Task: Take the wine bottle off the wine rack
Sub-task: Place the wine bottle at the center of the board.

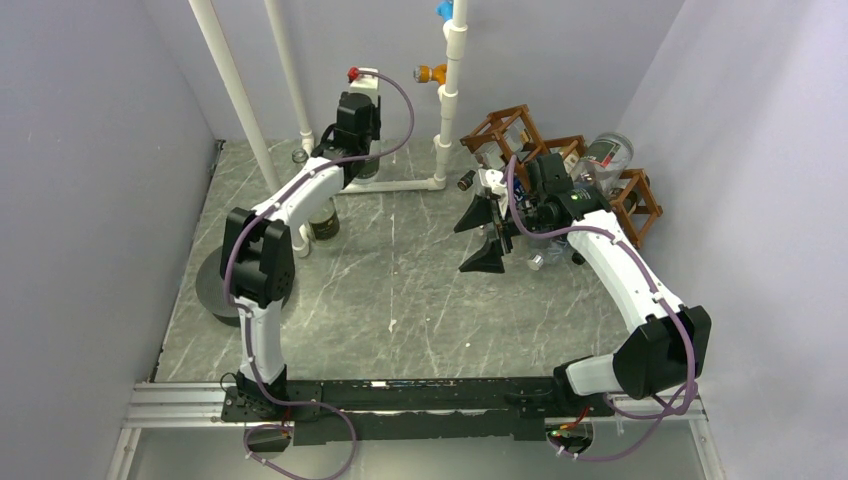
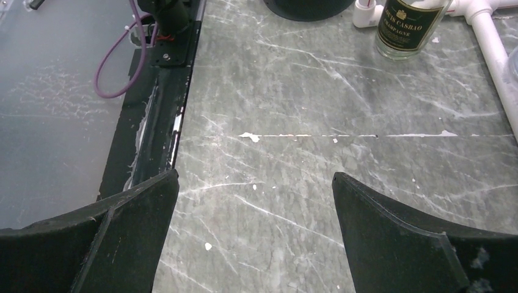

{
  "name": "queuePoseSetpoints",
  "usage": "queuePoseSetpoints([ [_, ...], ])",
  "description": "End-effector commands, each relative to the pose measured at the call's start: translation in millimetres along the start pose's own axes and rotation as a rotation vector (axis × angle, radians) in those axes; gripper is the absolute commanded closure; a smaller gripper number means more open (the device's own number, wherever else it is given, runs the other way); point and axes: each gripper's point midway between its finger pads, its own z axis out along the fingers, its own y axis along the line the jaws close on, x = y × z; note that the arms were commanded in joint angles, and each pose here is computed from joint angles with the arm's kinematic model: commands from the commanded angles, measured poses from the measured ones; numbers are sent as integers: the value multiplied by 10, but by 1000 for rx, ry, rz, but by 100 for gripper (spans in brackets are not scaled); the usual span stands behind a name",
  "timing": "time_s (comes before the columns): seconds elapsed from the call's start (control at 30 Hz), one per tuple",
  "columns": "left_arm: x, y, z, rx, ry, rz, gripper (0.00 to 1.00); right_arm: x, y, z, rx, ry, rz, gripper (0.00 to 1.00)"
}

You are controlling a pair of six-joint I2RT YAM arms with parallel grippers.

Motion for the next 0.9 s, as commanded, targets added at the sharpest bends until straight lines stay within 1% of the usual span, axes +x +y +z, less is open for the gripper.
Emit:
queuePoseSetpoints([
  [0.0,-1271,312,-119,-112,-355,-141,100,-30,6,-2,-16,-18,-43,0],
  [0.17,-1258,477,0,-191,-357,-143,100,-12,2,3,-20,-15,-38,0],
  [0.3,-1207,570,66,-244,-360,-110,100,-8,2,4,-21,-14,-37,0],
  [0.8,-933,712,174,-315,-315,-109,100,3,2,5,-21,-11,-36,0],
  [0.83,-908,726,175,-321,-310,-109,98,1,3,4,-21,-12,-37,0],
  [0.87,-885,737,175,-324,-306,-110,93,1,1,4,-20,-11,-39,0],
])
